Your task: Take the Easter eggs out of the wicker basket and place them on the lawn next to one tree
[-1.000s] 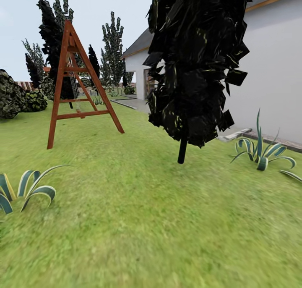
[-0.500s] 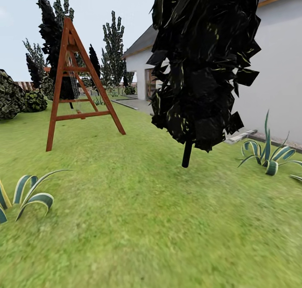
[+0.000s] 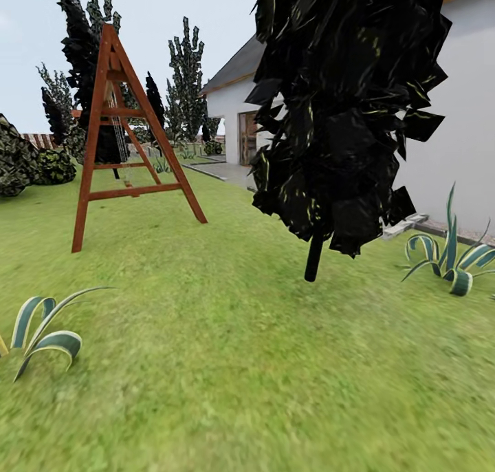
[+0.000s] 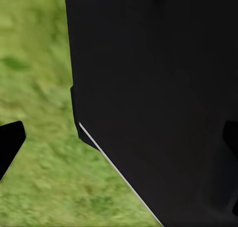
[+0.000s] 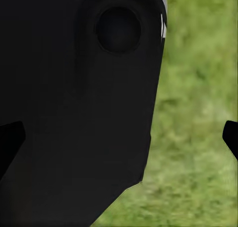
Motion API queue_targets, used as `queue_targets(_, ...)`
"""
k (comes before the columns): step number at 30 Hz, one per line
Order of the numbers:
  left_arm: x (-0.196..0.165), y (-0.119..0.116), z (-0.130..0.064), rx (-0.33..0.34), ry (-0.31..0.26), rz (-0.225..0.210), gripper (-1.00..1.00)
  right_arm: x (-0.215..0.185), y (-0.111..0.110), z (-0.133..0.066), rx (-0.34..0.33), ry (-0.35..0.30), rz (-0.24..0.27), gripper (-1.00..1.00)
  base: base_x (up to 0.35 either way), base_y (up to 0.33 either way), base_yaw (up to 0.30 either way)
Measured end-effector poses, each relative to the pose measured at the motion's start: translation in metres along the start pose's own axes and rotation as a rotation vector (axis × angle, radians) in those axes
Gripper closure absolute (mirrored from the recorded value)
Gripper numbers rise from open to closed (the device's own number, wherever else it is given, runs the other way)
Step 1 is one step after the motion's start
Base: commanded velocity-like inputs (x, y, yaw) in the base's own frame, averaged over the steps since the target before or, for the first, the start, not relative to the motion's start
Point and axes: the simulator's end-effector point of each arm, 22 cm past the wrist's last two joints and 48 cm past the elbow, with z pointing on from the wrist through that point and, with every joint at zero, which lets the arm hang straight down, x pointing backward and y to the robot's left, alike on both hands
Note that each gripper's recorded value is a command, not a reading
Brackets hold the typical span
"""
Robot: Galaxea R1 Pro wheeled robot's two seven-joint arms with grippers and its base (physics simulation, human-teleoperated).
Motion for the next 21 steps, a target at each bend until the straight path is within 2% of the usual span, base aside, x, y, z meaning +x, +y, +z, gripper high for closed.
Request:
queue_targets(10,0.0000,0.0000,0.0000,0.000,0.000,0.000,-1.00,0.0006,0.0005,0.0000,0.000,0.000,0.000,-1.00,0.317,0.112,0.006)
queue_targets(21,0.0000,0.0000,0.0000,0.000,0.000,0.000,-1.00,0.0002,0.0002,0.0000,0.000,0.001,0.001,-1.00,0.317,0.112,0.183)
